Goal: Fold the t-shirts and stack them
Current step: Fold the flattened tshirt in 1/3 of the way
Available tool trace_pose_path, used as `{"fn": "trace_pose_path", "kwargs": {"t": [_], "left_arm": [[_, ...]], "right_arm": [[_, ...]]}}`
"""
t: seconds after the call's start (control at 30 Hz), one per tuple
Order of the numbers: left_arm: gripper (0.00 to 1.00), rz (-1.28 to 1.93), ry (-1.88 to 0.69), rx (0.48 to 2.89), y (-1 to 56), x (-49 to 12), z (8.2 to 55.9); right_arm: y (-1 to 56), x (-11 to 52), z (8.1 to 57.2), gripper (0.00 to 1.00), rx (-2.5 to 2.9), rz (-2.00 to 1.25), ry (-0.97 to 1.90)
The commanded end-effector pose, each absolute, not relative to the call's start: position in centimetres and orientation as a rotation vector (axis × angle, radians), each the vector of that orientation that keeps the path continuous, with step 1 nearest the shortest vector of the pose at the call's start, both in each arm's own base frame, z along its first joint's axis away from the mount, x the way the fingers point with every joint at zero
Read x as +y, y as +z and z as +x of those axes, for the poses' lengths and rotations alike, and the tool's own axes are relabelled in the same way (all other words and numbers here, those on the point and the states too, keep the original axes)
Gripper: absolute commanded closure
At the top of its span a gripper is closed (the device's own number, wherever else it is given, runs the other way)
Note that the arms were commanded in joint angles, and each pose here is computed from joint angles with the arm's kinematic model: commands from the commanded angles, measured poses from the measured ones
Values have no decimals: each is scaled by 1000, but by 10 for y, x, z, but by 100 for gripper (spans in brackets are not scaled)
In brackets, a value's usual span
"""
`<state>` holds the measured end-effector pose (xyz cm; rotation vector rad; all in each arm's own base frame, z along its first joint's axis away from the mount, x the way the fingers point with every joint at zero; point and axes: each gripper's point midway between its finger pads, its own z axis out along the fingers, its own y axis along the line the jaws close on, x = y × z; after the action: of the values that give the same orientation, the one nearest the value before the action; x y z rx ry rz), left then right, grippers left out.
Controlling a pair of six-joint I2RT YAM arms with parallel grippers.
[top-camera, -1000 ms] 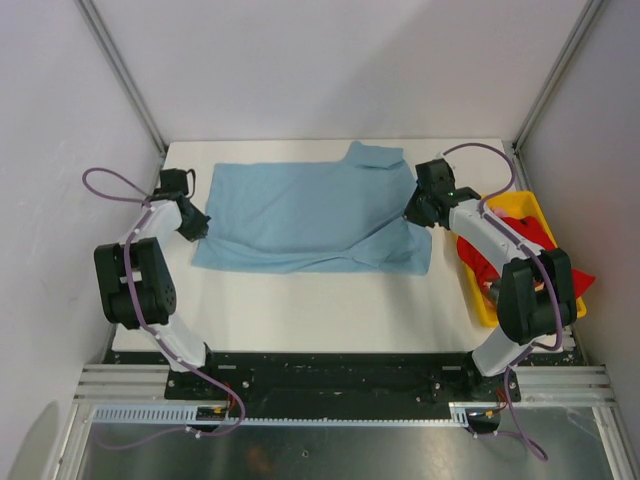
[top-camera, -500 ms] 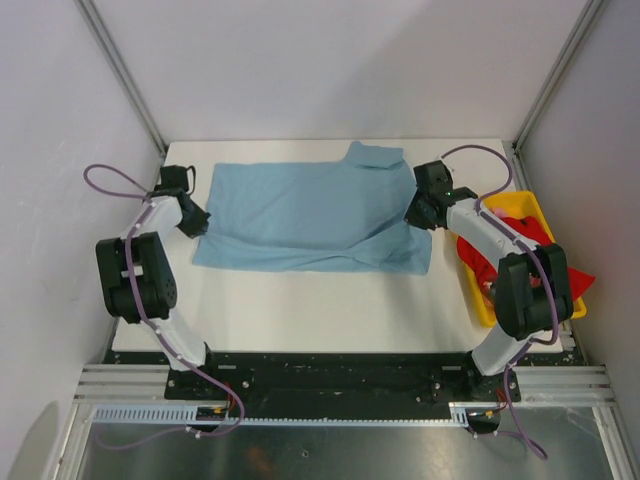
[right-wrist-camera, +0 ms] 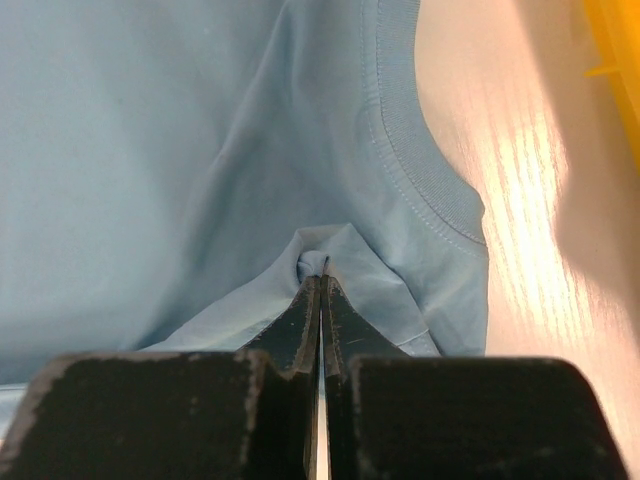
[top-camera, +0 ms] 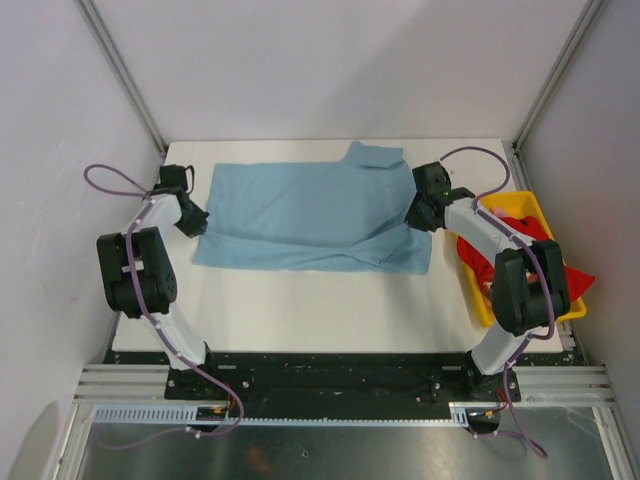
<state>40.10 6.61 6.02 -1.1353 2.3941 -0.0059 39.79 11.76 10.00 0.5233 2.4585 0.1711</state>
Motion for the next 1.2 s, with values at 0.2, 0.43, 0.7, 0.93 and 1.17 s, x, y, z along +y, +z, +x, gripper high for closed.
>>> {"fn": "trace_pose_path", "kwargs": {"t": [0.2,0.43,0.7,0.93,1.17], "left_arm": [[100,-1152,24,2324,73,82,417],[100,-1157,23,2326,71,83,420],[100,-1163,22,2343,64,82,419],[99,-1148,16,2352,62,82,421],[35,-1122,2,2303,84,89,420]], "right_arm": [[112,112,418,100,2389,523,170],[112,112,423,100,2382,528,185],[109,116,430,100,2387,523,198],[106,117,433,100,2393,516,197],[122,116,439,51,2376,441,172]]}}
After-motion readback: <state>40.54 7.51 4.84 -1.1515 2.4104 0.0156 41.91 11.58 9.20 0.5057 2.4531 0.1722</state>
